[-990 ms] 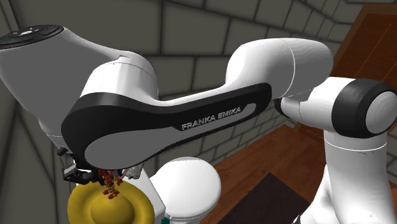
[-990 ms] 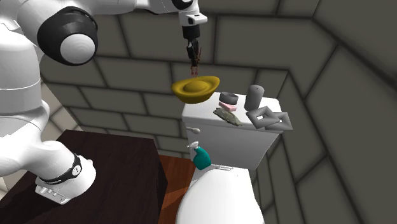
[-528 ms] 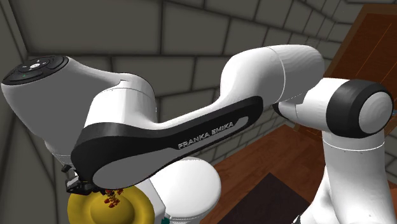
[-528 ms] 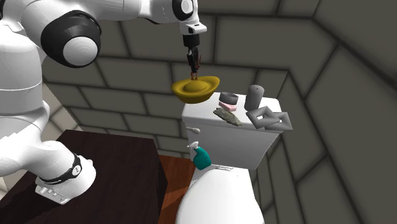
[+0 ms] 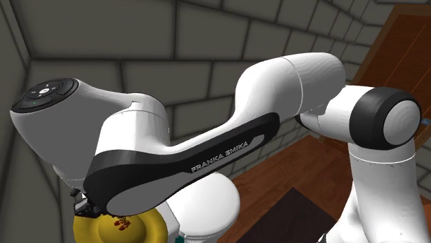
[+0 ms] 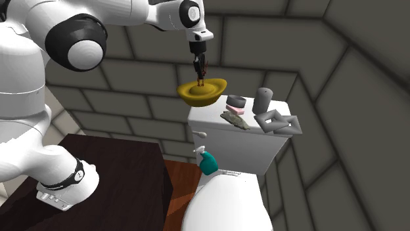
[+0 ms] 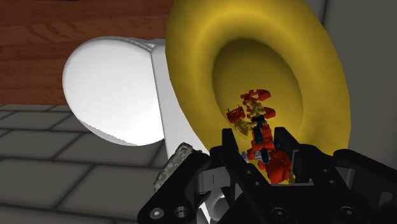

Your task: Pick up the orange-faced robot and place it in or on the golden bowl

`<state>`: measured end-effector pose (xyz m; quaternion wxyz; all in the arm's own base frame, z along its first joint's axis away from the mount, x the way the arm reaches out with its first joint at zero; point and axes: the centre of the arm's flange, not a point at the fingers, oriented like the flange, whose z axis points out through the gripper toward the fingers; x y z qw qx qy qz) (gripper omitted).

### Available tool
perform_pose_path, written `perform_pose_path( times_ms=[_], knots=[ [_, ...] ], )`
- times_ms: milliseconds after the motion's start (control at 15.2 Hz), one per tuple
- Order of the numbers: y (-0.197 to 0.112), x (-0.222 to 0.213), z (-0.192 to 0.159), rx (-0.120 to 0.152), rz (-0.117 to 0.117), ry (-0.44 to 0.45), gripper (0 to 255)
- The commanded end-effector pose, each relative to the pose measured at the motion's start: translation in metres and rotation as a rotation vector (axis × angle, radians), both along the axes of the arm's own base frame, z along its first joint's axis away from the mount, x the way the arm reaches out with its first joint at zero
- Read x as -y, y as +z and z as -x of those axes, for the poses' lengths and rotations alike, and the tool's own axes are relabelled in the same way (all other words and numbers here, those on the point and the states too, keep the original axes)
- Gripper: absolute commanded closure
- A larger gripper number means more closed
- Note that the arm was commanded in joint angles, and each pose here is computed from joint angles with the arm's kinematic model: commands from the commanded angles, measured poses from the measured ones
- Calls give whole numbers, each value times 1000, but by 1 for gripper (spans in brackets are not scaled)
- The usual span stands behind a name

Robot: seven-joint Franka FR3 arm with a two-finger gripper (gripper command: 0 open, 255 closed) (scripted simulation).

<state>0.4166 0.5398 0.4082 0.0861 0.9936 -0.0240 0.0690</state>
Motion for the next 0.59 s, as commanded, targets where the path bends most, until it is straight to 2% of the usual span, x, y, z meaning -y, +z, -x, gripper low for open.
perform_pose_path(
  times_ms=[0, 132, 198, 528],
  knots=[
    [0, 0, 0, 0, 0, 0, 255],
    [0, 0, 0, 0, 0, 0, 255],
    [0, 0, 0, 0, 0, 0, 0],
    [0, 0, 0, 0, 0, 0, 0]
  ],
)
